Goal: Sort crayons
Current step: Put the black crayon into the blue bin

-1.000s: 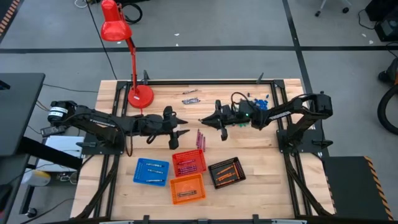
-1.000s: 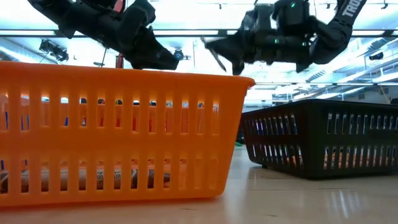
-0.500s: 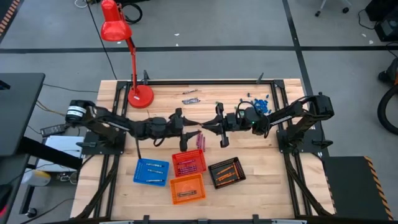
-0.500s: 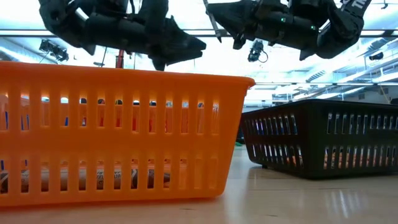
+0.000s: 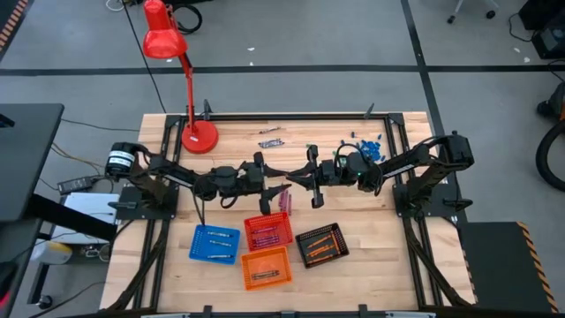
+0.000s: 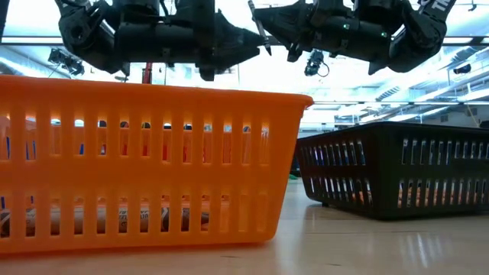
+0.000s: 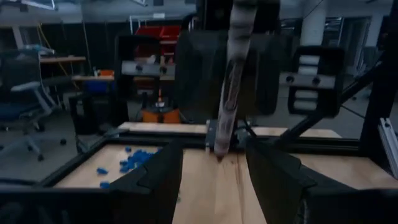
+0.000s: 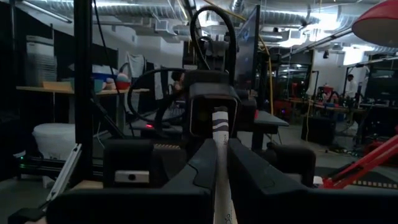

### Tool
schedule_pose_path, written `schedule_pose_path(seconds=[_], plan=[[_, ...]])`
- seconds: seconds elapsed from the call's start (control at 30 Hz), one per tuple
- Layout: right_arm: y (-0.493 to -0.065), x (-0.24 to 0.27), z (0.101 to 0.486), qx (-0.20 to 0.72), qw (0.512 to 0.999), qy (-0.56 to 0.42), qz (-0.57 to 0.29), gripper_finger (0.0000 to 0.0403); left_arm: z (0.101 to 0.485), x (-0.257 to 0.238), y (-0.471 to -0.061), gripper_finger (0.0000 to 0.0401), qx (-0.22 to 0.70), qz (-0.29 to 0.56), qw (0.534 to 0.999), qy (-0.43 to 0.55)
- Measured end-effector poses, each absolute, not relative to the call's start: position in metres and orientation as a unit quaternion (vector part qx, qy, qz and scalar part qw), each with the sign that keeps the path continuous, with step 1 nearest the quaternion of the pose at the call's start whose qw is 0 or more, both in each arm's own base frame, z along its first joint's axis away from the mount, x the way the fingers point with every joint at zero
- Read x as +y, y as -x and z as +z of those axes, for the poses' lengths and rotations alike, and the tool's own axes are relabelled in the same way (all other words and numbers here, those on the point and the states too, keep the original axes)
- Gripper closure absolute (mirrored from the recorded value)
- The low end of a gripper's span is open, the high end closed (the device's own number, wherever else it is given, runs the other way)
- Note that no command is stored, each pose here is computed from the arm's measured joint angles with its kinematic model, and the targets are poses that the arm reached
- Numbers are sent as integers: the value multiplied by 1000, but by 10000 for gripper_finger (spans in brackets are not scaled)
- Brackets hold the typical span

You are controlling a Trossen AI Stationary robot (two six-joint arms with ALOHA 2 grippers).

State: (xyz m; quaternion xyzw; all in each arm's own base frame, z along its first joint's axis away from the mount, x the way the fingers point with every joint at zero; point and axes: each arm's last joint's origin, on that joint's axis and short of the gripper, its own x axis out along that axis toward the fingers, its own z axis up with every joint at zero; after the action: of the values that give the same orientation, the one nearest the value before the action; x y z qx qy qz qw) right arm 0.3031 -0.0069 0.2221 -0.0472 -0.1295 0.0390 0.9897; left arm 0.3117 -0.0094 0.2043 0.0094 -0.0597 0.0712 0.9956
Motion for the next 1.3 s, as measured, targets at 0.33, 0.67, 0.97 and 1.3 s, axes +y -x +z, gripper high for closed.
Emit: schedule_pose_path(seconds=[0.33,0.67,0.97,1.3], plan=[[-303,-7,222,-128,990,49,39,368,216,-9,-323,227,-59,66,996,-30],[-304,-7,220,-119,991,49,43,368,215,-9,-323,321,-52,66,996,-30],[-304,-6,219,-112,992,41,46,323,212,-9,-323,370,-39,65,997,-29],[-296,-5,232,-103,992,41,58,269,222,-8,-309,354,35,63,997,-39]])
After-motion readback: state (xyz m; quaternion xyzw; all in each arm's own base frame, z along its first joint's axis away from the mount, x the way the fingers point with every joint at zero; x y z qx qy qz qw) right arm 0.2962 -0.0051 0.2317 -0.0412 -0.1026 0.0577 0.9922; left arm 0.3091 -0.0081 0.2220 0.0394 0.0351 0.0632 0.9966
